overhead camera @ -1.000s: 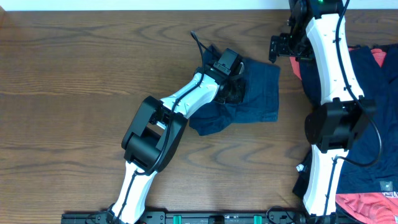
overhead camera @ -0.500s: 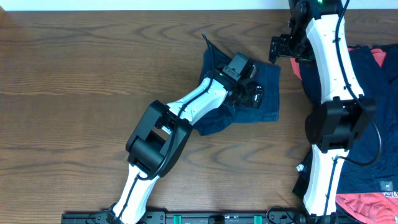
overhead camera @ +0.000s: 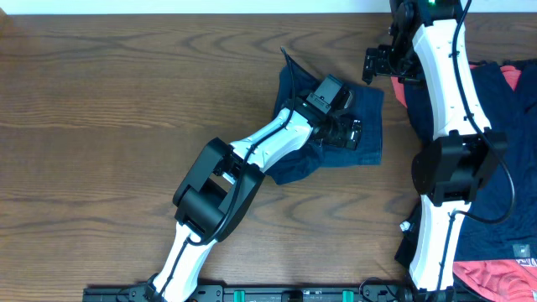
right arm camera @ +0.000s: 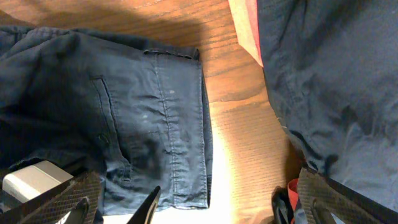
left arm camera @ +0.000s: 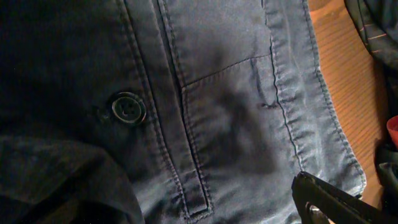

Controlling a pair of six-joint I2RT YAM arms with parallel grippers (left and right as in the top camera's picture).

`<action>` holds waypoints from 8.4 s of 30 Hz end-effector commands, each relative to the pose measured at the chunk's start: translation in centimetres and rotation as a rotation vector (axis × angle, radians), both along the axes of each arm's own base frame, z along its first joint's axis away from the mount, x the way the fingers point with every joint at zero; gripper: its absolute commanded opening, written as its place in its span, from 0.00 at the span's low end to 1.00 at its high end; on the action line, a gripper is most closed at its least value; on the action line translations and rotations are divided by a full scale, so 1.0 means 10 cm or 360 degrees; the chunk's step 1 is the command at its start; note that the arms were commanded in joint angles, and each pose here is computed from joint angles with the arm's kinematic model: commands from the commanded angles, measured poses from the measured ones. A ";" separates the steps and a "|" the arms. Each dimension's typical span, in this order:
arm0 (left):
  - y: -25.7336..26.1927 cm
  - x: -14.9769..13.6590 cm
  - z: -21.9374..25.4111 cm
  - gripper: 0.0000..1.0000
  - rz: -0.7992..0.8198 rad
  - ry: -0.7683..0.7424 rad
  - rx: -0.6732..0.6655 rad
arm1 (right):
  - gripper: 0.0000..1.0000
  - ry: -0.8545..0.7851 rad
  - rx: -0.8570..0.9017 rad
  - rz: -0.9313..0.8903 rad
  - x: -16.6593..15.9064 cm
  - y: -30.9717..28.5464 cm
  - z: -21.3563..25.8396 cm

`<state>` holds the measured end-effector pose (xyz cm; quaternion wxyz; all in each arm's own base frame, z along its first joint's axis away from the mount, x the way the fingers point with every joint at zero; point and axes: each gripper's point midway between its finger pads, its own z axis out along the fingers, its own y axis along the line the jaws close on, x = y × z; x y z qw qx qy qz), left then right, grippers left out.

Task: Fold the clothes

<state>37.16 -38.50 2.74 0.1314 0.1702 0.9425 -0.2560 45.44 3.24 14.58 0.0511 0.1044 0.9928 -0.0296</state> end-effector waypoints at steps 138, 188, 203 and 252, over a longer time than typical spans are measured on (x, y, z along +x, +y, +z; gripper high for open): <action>-0.24 0.48 1.41 0.42 0.0089 -0.0152 -0.0790 | 0.99 0.0263 -0.0083 -0.0538 -0.48 -1.52 -0.36; 0.78 0.33 0.13 0.06 -0.0305 0.0485 -0.1033 | 0.99 0.0320 -0.0051 -0.0514 -0.56 -1.45 -0.35; 1.87 0.92 0.11 0.06 0.0183 0.0506 -0.1077 | 0.99 0.0337 -0.0051 -0.0488 -0.57 -1.41 -0.35; 1.83 1.22 0.60 0.06 0.0364 0.0217 -0.0837 | 0.99 0.0258 -0.0072 -0.0006 -0.30 -0.46 -0.37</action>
